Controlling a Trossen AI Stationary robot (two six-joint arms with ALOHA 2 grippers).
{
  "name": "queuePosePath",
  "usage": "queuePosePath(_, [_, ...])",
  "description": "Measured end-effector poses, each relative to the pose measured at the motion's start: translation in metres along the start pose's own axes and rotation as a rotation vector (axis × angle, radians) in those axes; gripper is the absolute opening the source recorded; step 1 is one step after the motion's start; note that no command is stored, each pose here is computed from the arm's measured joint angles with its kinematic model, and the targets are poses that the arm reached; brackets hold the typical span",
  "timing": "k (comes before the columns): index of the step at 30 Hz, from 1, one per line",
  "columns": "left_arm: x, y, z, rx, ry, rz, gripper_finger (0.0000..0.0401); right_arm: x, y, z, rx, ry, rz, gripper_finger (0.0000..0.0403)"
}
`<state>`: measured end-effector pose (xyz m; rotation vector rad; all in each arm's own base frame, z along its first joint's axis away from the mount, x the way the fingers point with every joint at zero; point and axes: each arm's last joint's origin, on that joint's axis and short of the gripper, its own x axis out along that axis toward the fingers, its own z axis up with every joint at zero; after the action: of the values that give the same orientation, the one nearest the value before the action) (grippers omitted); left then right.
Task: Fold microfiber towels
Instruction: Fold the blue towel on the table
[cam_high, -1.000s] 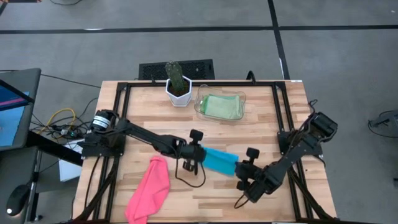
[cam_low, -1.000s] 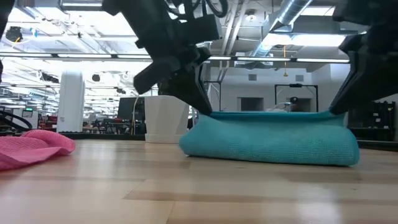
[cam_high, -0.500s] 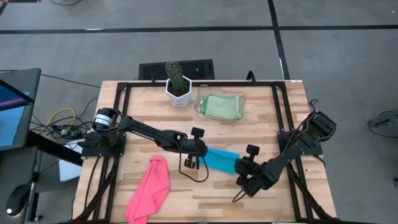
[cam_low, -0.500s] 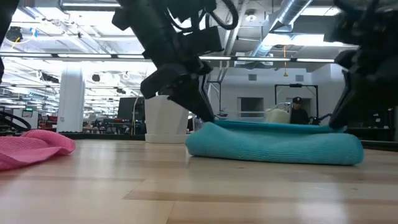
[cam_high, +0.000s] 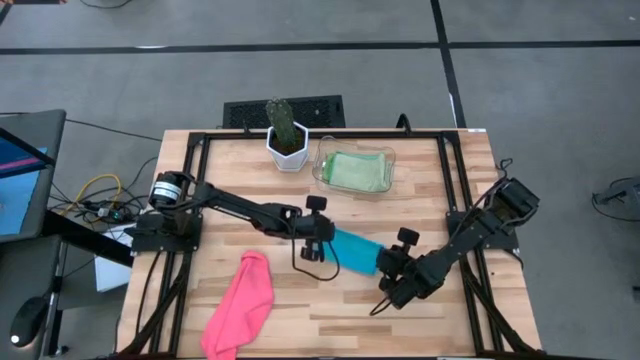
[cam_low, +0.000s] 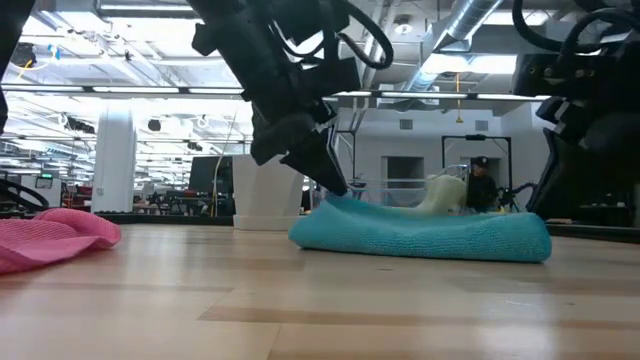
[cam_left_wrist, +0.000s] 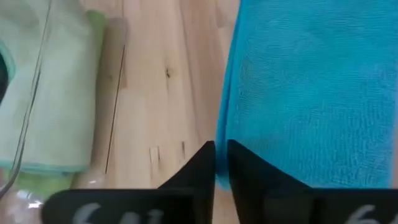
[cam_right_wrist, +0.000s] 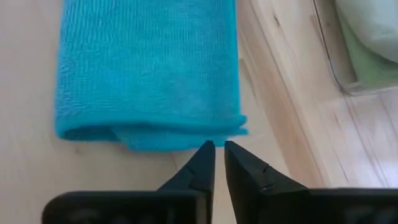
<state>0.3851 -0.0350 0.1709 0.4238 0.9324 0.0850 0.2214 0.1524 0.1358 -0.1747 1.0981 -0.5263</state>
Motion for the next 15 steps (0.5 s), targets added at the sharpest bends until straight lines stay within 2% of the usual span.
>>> queuePosePath(8, [0.001, 0.004, 0.002, -0.007, -0.033, 0.0, 0.0115, -0.002, -0.004, 0.002, 0.039, -0.02, -0.02, 0.0081])
queuePosePath(12, [-0.01, 0.009, 0.005, -0.01, 0.025, 0.077, 0.0138, -0.028, -0.009, 0.002, 0.107, -0.194, -0.01, 0.0082])
queuePosePath(15, [-0.036, 0.019, 0.018, -0.054, -0.051, 0.081, 0.014, -0.05, -0.01, -0.002, 0.139, -0.393, -0.031, 0.0081])
